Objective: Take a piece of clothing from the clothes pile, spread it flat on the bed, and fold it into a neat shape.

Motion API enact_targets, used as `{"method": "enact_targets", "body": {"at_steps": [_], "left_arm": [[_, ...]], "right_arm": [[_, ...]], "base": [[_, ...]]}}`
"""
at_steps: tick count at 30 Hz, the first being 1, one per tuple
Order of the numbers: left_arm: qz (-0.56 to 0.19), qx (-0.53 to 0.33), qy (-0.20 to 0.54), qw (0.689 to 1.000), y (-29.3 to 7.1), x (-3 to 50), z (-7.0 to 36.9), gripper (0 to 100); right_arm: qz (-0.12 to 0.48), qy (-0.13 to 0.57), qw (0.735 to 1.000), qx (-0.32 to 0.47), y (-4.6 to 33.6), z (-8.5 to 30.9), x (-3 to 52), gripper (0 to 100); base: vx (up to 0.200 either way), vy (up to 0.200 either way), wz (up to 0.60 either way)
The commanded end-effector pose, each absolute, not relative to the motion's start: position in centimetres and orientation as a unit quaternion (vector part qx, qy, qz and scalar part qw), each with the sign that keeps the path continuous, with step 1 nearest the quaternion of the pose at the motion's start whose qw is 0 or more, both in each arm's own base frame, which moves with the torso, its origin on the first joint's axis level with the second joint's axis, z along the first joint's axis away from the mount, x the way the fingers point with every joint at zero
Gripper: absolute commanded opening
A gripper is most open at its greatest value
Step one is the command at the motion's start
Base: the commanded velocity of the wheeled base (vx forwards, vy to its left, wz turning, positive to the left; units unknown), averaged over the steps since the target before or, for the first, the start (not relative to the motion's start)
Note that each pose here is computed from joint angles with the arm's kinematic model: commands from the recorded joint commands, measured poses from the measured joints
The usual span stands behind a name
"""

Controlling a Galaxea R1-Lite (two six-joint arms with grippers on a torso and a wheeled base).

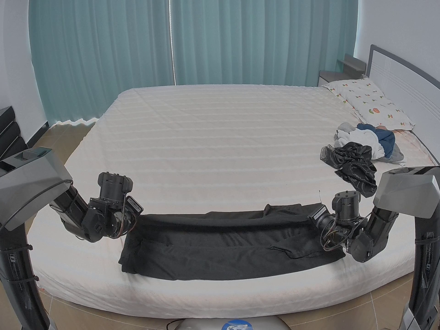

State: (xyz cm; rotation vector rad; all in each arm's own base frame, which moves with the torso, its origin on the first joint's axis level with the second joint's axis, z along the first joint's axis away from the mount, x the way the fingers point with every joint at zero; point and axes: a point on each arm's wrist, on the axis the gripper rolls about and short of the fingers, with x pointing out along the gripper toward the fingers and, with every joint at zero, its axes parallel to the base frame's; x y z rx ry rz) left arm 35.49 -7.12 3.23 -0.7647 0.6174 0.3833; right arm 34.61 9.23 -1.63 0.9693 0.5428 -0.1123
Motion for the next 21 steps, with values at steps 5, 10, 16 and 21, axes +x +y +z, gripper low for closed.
{"method": "enact_targets", "body": {"at_steps": [5, 10, 16, 21], "left_arm": [[0.149, -0.343, 0.236, 0.897, -6.8, 39.0, 6.3, 0], [0.140, -0.346, 0.217, 0.902, -7.1, 40.1, 6.9, 0], [0.151, -0.337, 0.237, 0.898, -6.9, 39.9, 5.3, 0], [0.159, -0.291, 0.274, 0.903, -6.5, 38.6, 3.5, 0]], "right_arm": [[-0.017, 0.196, 0.858, 0.475, 9.4, 2.4, 38.1, 0], [0.002, 0.160, 0.861, 0.483, 9.9, 3.7, 39.6, 0], [-0.013, 0.182, 0.863, 0.471, 9.7, 2.2, 39.1, 0], [-0.029, 0.205, 0.870, 0.448, 8.8, 1.1, 38.1, 0]], "base": [[0.000, 0.000, 0.00], [0.000, 0.000, 0.00], [0.000, 0.000, 0.00], [0.000, 0.000, 0.00]]}}
